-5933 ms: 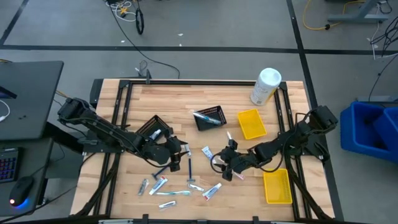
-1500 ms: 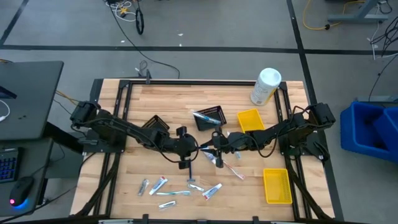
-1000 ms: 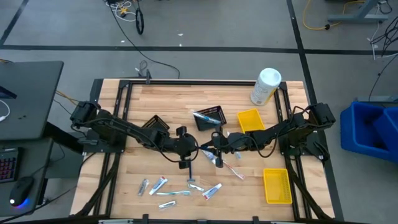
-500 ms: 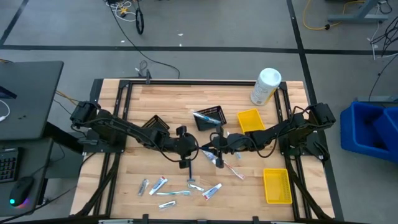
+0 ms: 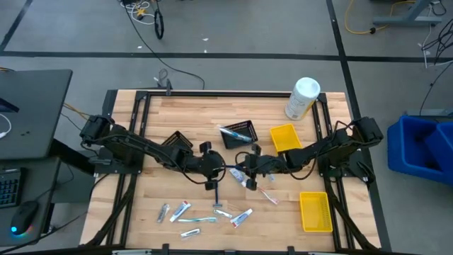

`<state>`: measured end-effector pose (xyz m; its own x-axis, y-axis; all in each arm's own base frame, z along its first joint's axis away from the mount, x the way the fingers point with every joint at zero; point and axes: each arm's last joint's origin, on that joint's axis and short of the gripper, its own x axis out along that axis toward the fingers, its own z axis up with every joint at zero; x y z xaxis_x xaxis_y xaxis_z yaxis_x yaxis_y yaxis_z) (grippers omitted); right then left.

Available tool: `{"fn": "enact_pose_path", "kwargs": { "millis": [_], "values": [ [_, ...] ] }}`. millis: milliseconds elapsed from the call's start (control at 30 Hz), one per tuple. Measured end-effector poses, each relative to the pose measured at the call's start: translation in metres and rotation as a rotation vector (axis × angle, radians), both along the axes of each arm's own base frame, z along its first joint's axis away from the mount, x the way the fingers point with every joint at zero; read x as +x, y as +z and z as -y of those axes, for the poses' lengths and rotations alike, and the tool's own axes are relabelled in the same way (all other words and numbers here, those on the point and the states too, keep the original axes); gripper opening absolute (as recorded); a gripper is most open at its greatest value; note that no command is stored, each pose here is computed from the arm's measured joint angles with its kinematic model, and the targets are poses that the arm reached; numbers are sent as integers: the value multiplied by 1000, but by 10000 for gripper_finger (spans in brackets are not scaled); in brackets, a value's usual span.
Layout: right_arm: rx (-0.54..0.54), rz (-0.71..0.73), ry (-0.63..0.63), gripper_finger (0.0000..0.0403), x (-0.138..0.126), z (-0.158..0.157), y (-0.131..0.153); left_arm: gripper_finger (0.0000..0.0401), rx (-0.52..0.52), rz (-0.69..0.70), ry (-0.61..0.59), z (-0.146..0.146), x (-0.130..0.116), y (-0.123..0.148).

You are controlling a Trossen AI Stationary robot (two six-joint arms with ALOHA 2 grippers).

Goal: Pick & Place Travel size toiletries
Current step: Put the blue razor into the top yellow basket

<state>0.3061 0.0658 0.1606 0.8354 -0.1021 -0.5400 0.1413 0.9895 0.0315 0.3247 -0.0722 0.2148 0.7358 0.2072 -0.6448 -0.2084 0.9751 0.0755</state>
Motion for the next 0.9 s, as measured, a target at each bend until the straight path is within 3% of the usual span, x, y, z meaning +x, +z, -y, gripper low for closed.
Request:
{"fn": "enact_pose_path", "kwargs": {
  "millis": [267, 433, 533, 700, 900],
  "values": [
    [-11, -20, -210, 54, -33, -11, 29, 138, 49, 18, 58, -4, 1, 1],
    [-58, -103, -452, 54, -81, 0, 49, 135, 23, 87, 66, -2, 5, 6],
    [-33, -161, -607, 54, -111, 11, 56, 135, 33, 105, 53, -1, 6, 8],
    [-11, -250, -778, 54, -146, 25, 61, 135, 41, 103, 50, -2, 6, 8],
    [14, -295, -875, 54, -157, 29, 46, 134, 41, 101, 49, -2, 6, 7]
  ]
}}
